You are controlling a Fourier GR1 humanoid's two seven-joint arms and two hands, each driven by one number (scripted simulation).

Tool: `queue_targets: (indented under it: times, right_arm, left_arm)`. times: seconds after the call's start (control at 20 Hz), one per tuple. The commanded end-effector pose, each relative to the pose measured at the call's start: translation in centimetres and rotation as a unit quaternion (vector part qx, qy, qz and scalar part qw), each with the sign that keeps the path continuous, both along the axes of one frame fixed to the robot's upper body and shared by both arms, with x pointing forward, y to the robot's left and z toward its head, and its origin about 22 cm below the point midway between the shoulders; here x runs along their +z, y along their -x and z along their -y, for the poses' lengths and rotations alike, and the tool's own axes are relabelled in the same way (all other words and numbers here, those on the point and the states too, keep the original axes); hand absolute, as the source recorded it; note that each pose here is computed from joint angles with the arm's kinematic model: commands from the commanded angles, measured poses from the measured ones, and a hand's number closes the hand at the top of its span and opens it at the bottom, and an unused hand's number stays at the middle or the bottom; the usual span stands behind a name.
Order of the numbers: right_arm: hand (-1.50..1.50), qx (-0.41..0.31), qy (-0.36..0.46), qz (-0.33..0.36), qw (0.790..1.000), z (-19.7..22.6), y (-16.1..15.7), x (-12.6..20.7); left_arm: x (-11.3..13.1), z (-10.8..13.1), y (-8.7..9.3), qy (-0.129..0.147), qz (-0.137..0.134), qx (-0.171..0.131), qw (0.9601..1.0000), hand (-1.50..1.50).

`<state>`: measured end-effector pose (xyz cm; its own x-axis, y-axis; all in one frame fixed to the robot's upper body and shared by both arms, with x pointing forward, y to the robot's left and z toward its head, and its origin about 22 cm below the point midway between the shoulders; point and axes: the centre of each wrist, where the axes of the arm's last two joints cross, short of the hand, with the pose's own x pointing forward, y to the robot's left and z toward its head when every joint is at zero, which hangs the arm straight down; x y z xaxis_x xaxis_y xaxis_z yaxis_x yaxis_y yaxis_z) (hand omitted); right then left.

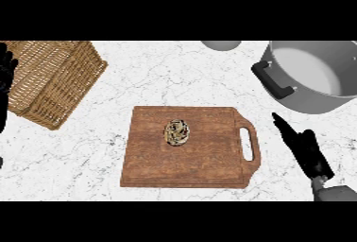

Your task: Pick the cupcake from the cutting board and place it in the pot

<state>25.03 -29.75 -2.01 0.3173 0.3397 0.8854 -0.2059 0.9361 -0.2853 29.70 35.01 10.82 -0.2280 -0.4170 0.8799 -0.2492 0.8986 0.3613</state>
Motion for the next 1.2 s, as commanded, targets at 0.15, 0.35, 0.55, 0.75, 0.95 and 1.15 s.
queue_targets:
  times: [0.15, 0.35, 0.55, 0.75, 0.95, 1.15]
  right_arm:
    - [1.50, -0.025, -0.022, 0.022, 0.999, -4.3, -3.5, 3.3]
    - [-1.50, -0.005, 0.249, 0.235, 0.940, -2.5, -5.2, 9.6]
    - [-1.50, -0.007, 0.192, 0.335, 0.923, -8.2, -2.3, 6.5]
    - [-1.50, 0.012, 0.162, 0.333, 0.929, -11.7, -0.3, 7.4]
    - [-1.50, 0.077, 0.215, 0.282, 0.932, -12.2, -0.7, 10.2]
    - [-1.50, 0.118, 0.251, 0.229, 0.933, -15.5, -1.8, 12.8]
  left_arm:
    - [-6.2, -0.3, 3.9, 0.014, -0.123, 0.030, 0.9919, 0.00]
    - [-8.0, 0.2, 4.0, 0.026, -0.196, 0.029, 0.9798, 0.00]
    - [-8.7, -0.1, 5.8, 0.034, -0.210, 0.036, 0.9764, 0.00]
    - [-9.4, 2.0, 6.3, 0.039, -0.211, 0.037, 0.9760, 0.00]
    - [-8.4, 1.9, 5.9, 0.030, -0.214, 0.035, 0.9757, 0.00]
    - [-7.6, 1.2, 5.5, 0.029, -0.203, 0.035, 0.9780, 0.00]
